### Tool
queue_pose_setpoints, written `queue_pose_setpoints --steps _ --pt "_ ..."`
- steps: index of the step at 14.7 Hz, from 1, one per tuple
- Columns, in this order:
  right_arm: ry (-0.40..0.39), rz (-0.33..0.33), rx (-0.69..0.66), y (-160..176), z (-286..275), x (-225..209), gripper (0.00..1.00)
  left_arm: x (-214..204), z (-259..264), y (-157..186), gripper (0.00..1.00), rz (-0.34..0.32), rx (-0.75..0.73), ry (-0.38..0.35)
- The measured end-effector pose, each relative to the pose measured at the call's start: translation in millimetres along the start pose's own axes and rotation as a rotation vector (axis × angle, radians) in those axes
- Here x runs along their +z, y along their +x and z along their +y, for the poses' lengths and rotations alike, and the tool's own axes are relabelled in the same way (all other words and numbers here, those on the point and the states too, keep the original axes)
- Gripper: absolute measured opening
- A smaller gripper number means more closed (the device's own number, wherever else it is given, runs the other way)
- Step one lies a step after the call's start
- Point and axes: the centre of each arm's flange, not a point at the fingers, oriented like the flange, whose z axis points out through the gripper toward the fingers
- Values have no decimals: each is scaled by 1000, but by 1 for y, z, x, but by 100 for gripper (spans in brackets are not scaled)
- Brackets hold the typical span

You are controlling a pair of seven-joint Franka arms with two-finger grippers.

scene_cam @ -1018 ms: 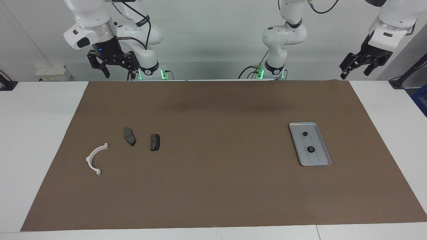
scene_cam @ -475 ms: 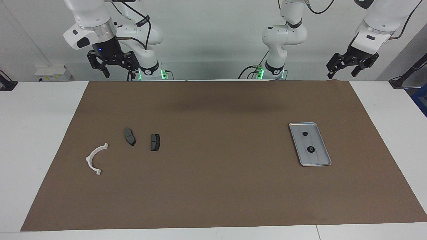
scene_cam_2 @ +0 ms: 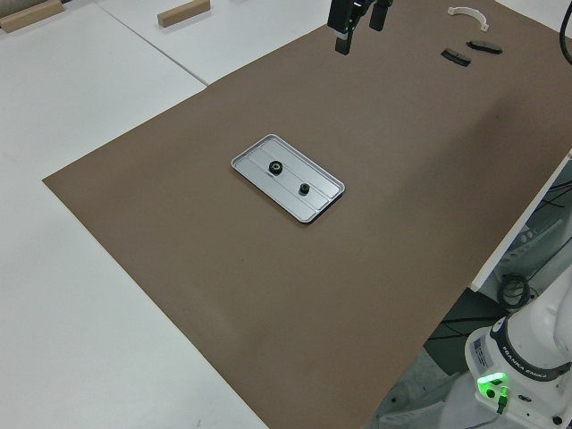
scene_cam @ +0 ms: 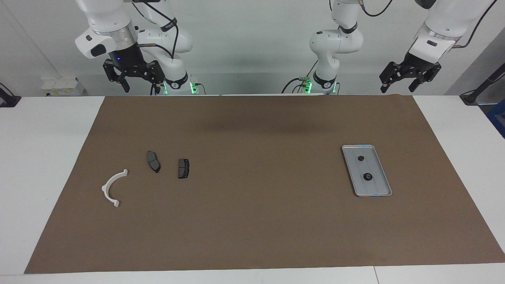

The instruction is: Pick bearing gear from pile to tray

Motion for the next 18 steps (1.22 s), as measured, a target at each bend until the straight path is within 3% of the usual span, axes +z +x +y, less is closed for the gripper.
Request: queue_pose_setpoints --steps 9,18 --pt "0 0 24 2 12 0 100 0 -8 0 100 2 -8 -2" --pt "0 0 24 2 12 0 100 22 -1 2 100 57 6 -1"
